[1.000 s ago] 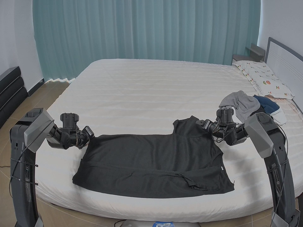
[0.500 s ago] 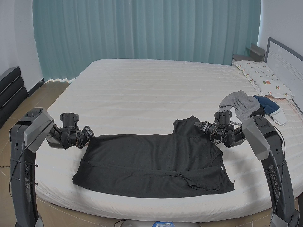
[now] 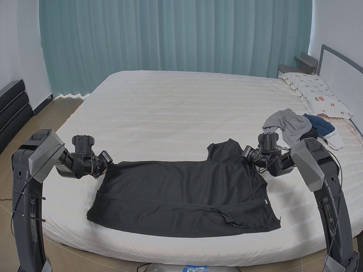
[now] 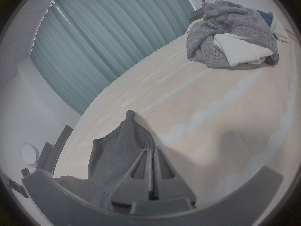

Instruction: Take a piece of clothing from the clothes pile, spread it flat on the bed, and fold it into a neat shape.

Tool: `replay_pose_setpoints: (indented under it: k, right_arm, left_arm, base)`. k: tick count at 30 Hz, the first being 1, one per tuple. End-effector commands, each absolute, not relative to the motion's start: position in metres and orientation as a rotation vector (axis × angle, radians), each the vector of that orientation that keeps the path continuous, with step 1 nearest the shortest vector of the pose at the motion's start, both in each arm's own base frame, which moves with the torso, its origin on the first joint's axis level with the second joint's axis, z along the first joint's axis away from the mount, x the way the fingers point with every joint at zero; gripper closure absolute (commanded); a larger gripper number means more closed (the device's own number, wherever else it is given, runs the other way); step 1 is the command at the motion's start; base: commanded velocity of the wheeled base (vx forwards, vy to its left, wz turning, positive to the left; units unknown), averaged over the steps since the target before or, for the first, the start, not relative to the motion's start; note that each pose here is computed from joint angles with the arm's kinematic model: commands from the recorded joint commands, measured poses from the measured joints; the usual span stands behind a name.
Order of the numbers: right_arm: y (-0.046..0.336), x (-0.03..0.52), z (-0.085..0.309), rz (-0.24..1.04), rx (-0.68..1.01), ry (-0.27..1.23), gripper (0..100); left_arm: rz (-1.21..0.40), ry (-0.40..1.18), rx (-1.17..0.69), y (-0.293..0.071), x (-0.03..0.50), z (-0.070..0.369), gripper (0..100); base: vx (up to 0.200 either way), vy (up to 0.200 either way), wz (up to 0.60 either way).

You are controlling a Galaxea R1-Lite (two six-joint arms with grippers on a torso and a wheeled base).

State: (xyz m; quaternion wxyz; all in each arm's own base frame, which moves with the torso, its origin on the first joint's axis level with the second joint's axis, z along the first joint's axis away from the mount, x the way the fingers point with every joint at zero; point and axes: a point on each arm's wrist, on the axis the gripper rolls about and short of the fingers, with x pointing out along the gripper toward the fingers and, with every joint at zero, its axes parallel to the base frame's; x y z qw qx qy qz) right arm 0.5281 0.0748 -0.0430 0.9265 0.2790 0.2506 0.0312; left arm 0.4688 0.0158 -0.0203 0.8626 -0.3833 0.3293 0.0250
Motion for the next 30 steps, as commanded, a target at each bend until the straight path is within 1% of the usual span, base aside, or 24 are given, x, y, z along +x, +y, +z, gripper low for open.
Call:
replay_pose_setpoints:
  k: [1, 6, 9, 15, 25, 30]
  right_arm:
    - [0.071, 0.528, -0.035, 0.061, 0.575, 0.500, 100]
    - [0.066, 0.522, -0.026, 0.059, 0.580, 0.501, 100]
    - [0.066, 0.521, -0.019, 0.077, 0.585, 0.471, 100]
    - [0.068, 0.525, -0.024, 0.102, 0.589, 0.394, 100]
    - [0.066, 0.522, -0.028, 0.099, 0.587, 0.393, 100]
    - [0.061, 0.522, -0.020, 0.100, 0.592, 0.359, 100]
  left_arm:
    - [0.052, 0.687, -0.804, 0.016, 0.469, -0.020, 100]
    - [0.051, 0.668, -0.802, 0.020, 0.471, -0.015, 100]
    - [0.047, 0.652, -0.803, 0.020, 0.470, -0.005, 100]
    - [0.044, 0.627, -0.806, 0.023, 0.469, 0.008, 100]
    - [0.064, 0.602, -0.842, 0.031, 0.468, 0.018, 100]
    - [0.079, 0.599, -0.851, 0.038, 0.464, 0.020, 100]
  base:
    - [0.000, 0.000, 0.00]
    - [0.000, 0.000, 0.00]
    - [0.000, 0.000, 0.00]
    - [0.000, 0.000, 0.00]
    - [0.000, 0.000, 0.00]
    - [0.000, 0.000, 0.00]
